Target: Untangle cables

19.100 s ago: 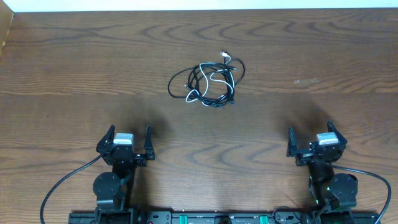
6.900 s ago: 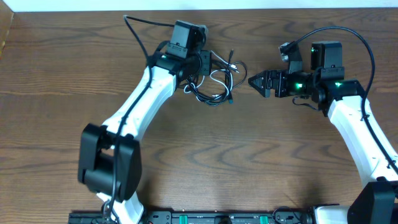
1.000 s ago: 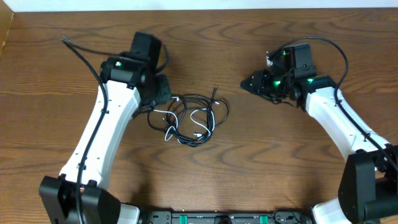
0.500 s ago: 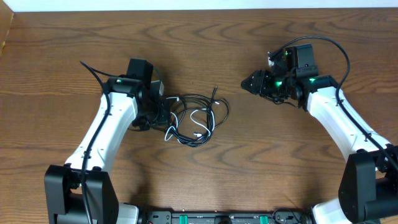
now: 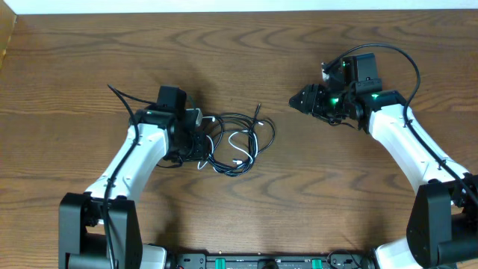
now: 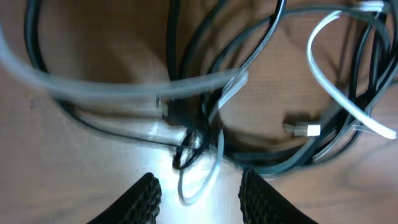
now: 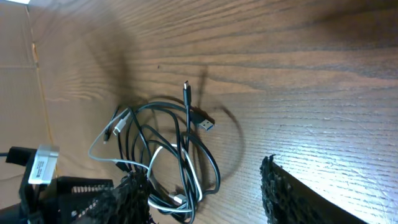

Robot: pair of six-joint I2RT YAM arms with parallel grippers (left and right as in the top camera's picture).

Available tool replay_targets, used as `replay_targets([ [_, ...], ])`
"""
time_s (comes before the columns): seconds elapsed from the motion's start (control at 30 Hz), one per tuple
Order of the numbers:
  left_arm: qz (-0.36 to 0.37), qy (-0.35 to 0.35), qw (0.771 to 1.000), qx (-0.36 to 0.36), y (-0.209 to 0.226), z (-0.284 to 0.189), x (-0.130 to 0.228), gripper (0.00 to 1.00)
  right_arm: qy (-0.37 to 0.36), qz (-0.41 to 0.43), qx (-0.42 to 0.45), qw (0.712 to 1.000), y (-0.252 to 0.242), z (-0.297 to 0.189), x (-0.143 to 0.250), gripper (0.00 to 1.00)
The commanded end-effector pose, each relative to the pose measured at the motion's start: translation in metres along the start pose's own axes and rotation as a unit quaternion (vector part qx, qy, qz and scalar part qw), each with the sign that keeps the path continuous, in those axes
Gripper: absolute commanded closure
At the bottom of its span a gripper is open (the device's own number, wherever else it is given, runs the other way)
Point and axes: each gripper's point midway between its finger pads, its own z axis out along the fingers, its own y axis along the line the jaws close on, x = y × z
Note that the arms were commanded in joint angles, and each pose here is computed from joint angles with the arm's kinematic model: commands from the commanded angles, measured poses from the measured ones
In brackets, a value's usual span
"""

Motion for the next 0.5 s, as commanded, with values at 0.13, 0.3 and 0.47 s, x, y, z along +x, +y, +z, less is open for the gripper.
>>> replay_targets([
  [0.13,0.011,-0.009,0.999,0.049,-0.011,0.014,0.007,0.55,-0.007,-0.014,-0.004,1.000,0.005,-0.004,-0.004,0.42],
  [0.3,0.008,0.000,0.999,0.050,-0.010,0.017,0.012,0.56,-0.008,-0.015,-0.004,1.000,0.006,-0.004,-0.005,0.41],
  [0.47,0.007,0.003,0.999,0.051,-0.010,0.018,0.013,0.61,-0.008,-0.015,-0.004,1.000,0.006,-0.004,-0.005,0.40],
])
